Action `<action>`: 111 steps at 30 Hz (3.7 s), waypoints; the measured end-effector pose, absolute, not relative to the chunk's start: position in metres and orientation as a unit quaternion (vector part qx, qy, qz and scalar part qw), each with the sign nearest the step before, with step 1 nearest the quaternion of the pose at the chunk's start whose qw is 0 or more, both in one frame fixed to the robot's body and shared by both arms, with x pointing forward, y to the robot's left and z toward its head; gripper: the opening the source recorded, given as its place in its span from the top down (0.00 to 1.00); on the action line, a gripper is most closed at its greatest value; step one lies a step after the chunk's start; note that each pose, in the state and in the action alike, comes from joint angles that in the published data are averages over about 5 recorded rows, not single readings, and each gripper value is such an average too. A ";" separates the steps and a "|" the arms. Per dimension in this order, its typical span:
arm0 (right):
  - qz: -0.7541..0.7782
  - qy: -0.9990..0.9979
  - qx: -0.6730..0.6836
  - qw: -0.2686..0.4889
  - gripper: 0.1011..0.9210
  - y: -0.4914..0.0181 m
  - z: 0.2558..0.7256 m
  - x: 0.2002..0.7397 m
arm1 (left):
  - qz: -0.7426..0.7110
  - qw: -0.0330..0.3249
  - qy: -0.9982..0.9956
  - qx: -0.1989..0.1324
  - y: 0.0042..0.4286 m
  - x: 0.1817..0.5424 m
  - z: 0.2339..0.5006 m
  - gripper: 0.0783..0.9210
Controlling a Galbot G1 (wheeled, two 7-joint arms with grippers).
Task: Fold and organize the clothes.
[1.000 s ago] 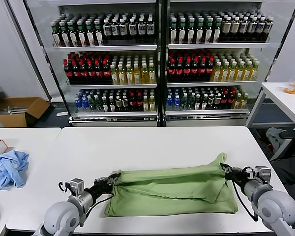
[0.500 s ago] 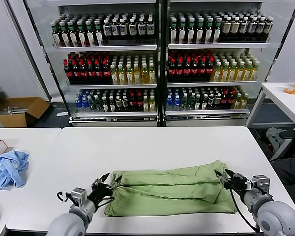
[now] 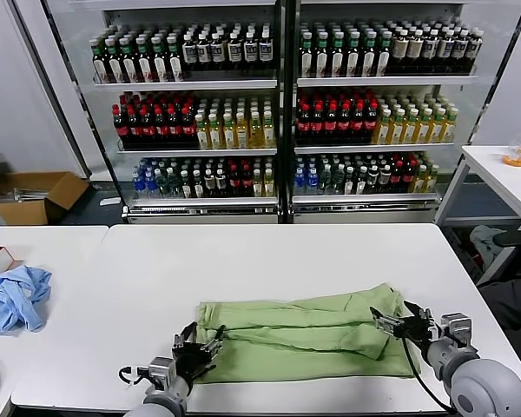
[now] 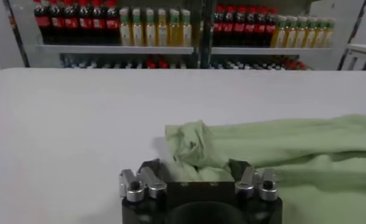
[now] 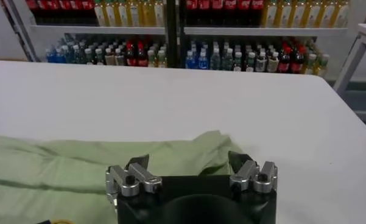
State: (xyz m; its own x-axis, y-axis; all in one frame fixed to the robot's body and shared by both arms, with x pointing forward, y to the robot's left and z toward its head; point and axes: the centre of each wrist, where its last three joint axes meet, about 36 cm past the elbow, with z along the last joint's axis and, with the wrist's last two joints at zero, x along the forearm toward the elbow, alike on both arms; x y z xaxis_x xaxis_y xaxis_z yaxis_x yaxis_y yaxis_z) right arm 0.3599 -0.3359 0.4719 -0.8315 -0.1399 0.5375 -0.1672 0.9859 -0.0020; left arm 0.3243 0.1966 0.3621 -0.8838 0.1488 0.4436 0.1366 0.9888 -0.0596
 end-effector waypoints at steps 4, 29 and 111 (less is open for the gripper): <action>0.027 -0.957 0.083 0.278 0.12 -0.335 0.473 0.361 | 0.019 0.227 -0.971 -0.067 0.193 0.323 0.359 0.50; 0.027 -0.962 0.087 0.259 0.12 -0.335 0.483 0.371 | 0.091 0.229 -0.968 -0.037 0.266 0.323 0.374 0.97; 0.021 -0.967 0.087 0.239 0.12 -0.338 0.474 0.395 | 0.245 0.223 -0.936 -0.122 0.229 0.359 0.394 0.12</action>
State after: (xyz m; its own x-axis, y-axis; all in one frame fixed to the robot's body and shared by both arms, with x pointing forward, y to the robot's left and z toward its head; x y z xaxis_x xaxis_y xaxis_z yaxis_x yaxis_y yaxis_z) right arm 0.3948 -0.3378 0.4737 -0.8708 -0.1578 0.4657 -0.1781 0.9840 0.0003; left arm 0.3587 0.2290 0.3939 -0.8708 0.3380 0.3571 0.1198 0.8502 -0.5126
